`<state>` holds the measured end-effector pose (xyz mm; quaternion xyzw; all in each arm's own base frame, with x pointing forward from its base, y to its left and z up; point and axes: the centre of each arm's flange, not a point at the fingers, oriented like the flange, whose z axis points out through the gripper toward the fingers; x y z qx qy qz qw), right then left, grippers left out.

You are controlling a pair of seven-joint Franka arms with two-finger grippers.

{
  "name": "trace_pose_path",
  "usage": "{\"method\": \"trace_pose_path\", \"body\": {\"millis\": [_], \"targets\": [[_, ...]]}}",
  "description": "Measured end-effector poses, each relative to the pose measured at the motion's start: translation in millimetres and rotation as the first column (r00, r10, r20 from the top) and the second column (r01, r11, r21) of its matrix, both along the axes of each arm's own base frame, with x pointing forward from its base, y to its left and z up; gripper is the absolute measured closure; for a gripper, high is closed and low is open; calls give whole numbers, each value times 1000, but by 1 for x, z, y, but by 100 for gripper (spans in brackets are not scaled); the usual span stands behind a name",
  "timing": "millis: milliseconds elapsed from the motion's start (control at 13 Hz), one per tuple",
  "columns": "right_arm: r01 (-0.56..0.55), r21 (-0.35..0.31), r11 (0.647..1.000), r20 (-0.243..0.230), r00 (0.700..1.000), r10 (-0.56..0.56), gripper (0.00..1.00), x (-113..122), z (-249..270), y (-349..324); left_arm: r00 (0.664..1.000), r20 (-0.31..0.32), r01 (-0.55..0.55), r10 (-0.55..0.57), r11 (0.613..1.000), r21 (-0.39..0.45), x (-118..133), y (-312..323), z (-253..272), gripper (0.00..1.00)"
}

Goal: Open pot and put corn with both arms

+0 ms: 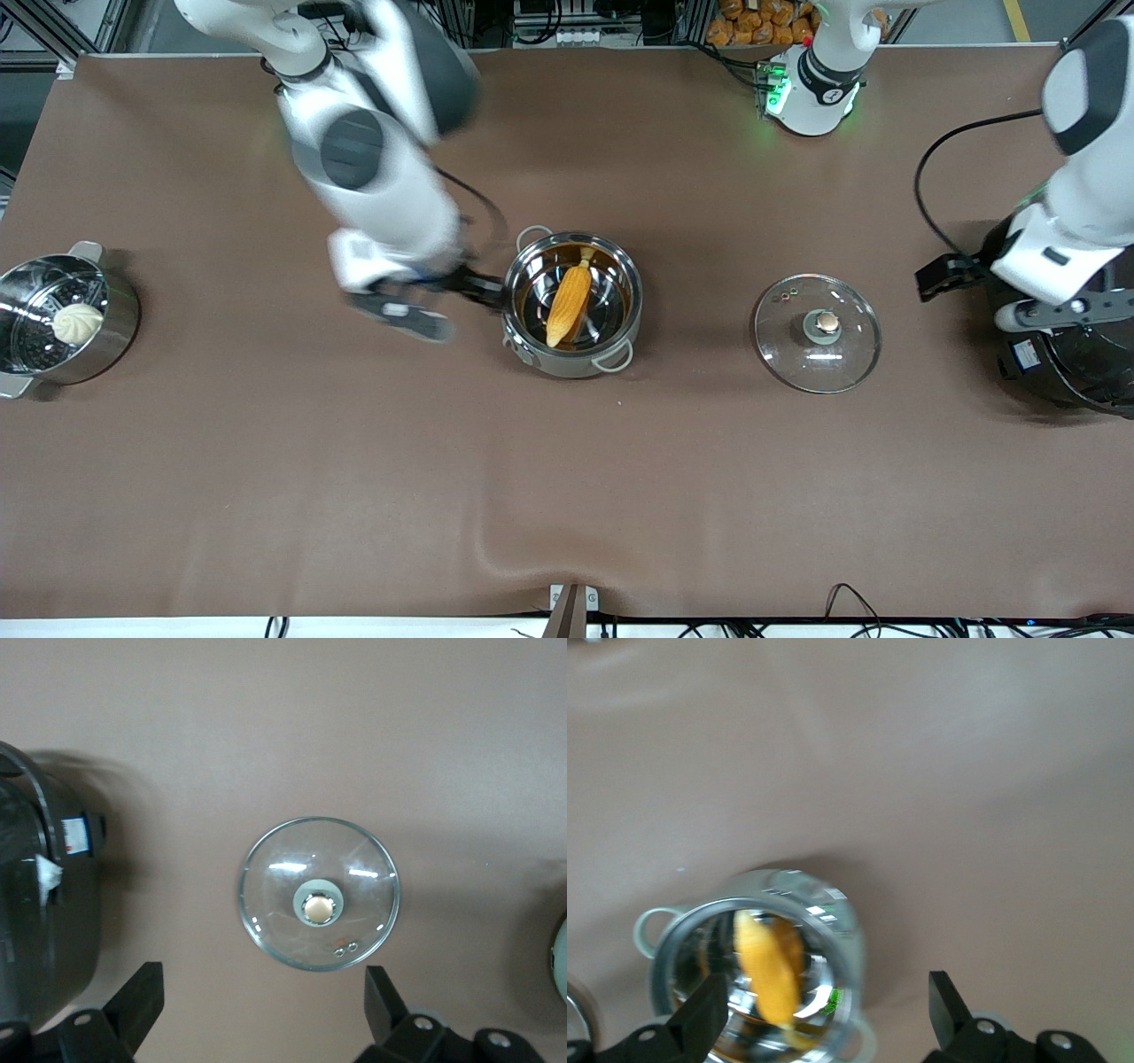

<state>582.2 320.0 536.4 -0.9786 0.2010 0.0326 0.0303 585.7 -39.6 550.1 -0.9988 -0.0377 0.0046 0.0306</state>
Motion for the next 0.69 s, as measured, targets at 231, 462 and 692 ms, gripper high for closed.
{"method": "trace_pose_path", "body": {"millis": [231,462,692], "targets": [[-94,8,996,-14,995,94,0,-7,74,-113,1000,-8,3,-3,1000,1,-5,1,31,0],[-191,24,981,4,982,191,0,-13,113,-224,1000,-15,3,-3,1000,3,-13,0,50,0],[-284,31,958,14,959,284,0,-19,116,-313,1000,-9,9,-9,1000,5,-23,-4,67,0]]}}
